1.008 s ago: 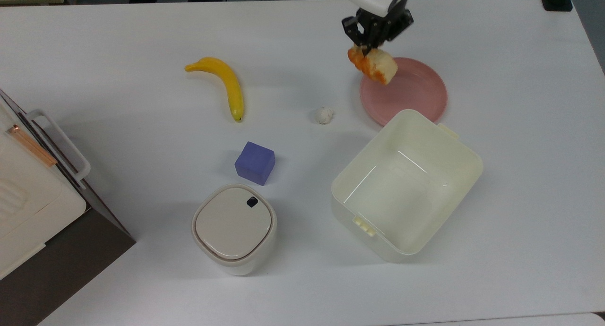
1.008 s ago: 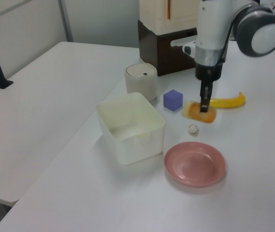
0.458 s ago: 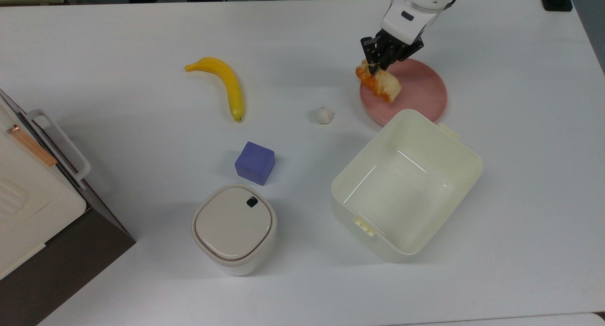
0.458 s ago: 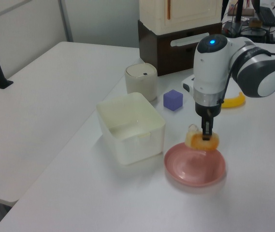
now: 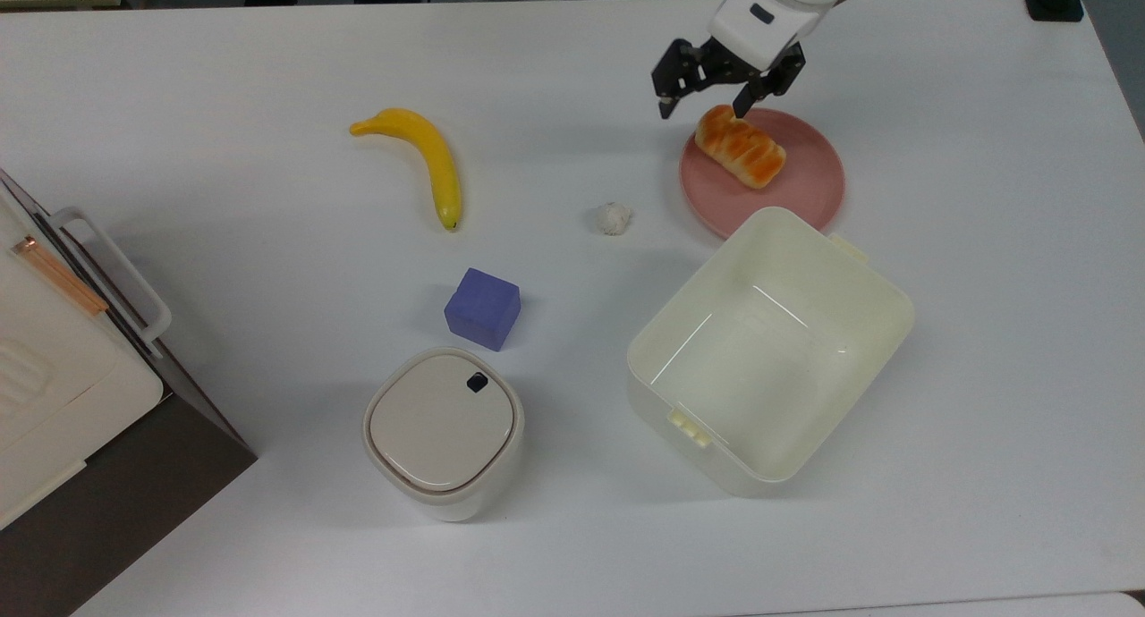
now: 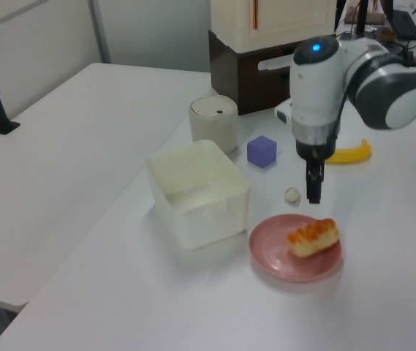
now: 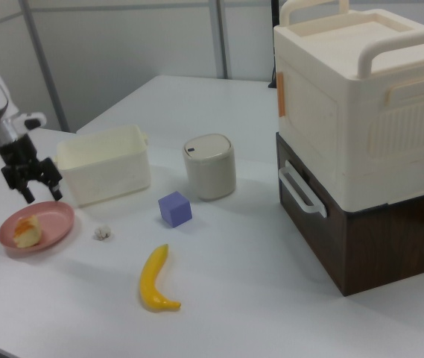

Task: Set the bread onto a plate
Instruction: 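Open the gripper to release the roll and raise away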

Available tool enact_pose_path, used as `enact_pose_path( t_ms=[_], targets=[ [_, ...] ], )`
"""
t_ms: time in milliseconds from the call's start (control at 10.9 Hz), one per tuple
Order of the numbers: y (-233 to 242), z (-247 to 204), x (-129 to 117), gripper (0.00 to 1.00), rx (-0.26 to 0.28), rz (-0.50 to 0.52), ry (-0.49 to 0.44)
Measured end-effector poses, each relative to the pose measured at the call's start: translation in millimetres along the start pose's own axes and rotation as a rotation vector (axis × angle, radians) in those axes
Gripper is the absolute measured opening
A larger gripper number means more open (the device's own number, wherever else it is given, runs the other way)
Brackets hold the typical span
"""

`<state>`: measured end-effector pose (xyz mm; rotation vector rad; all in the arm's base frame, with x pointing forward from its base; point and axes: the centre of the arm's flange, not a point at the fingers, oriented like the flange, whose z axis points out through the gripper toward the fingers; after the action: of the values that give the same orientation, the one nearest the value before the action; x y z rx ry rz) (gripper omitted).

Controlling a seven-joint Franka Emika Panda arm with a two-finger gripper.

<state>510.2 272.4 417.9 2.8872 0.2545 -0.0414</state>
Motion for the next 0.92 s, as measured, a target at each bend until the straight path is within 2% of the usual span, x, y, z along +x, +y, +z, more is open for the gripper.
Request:
enact_pose_path(
  t_ms=[183, 367, 550, 733, 916],
  targets=[
    [42, -34, 4, 1.0, -0.012, 0.022, -0.025],
    [101, -84, 12, 1.0, 0.049, 0.101, -0.024],
    [174, -122, 21, 1.0, 0.09, 0.2, 0.029],
    [238, -145, 24, 1.0, 0.163, 0.322, 0.075],
    [298, -161, 19, 1.0, 0.202, 0.386, 0.119]
  ],
)
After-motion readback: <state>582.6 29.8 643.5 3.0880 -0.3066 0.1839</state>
